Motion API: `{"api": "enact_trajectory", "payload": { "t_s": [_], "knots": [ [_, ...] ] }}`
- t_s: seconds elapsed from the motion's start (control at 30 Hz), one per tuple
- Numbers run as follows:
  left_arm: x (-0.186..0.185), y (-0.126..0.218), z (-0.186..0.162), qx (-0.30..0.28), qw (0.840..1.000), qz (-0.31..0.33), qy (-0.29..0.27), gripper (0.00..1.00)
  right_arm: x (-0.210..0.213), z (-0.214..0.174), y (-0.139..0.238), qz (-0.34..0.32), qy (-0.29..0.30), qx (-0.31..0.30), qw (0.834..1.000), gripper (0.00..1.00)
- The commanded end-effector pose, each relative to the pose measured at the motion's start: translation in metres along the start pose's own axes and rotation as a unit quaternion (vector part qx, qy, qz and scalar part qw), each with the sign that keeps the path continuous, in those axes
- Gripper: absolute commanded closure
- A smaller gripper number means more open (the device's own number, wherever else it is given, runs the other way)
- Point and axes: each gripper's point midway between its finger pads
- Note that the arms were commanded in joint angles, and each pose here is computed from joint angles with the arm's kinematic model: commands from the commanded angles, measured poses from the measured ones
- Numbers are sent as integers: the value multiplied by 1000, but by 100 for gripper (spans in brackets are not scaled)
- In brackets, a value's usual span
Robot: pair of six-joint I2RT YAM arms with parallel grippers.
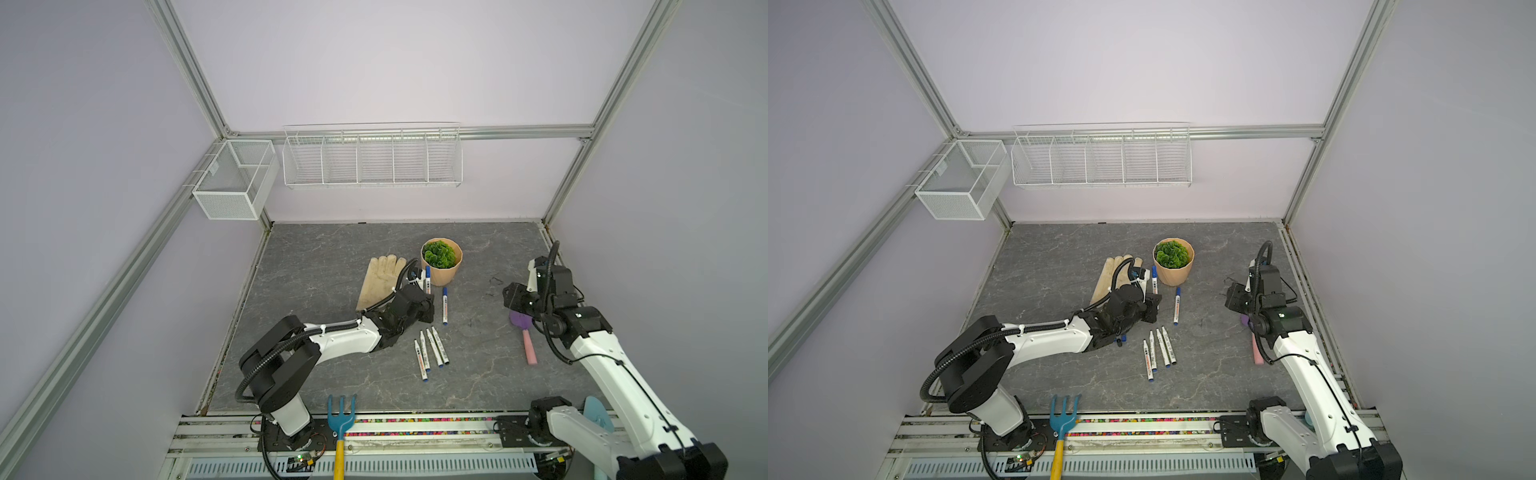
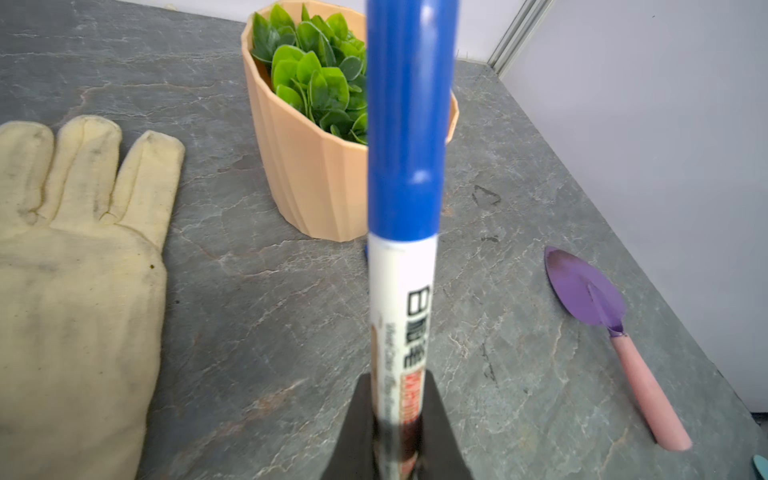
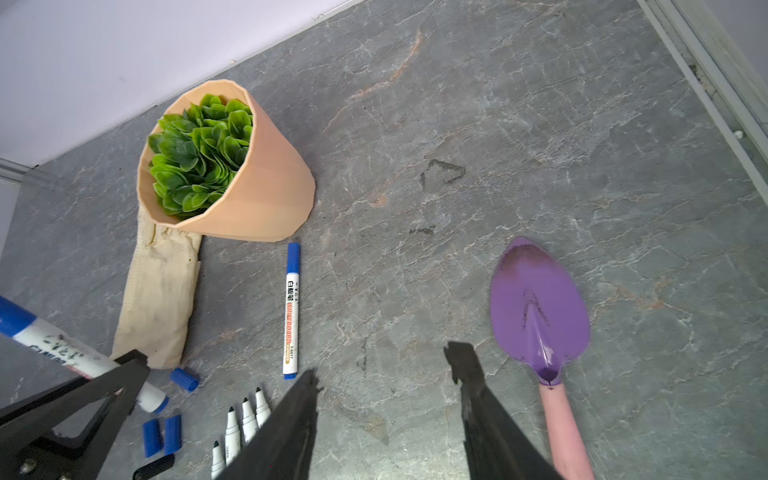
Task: Insert the pens into the pen caps
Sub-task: 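Lower the capped marker to the table with left gripper while right gripper withdraws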
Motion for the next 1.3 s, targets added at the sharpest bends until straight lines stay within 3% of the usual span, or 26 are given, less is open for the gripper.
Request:
{"api": "enact_trajectory", "payload": {
  "t_s": [0.0, 0.9, 0.97, 1.07, 1.27],
  "knots": [
    [19, -8, -10, 12, 999, 49, -4, 100, -5, -2, 0, -14, -12, 8, 1000, 43],
    [25, -49, -67, 119, 991, 65, 2, 100, 1, -9, -4, 6, -16, 16, 1000, 45],
    [24, -50, -69, 124, 990, 64, 1, 96, 1, -11, -5, 8, -17, 19, 1000, 45],
    [24, -52, -70, 128, 990, 66, -1, 81, 2, -11, -5, 10, -18, 19, 1000, 45],
    [20, -56, -71, 134, 989, 60, -5, 76, 6, -11, -6, 23, -17, 21, 999, 45]
  ]
}}
Point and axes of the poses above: each gripper's point midway between its finger pads, its own y axis back along the fingers, its own x axis along the line the jaws close on, z = x × y, and after that the axes turned 14 degrees about y, right-handed
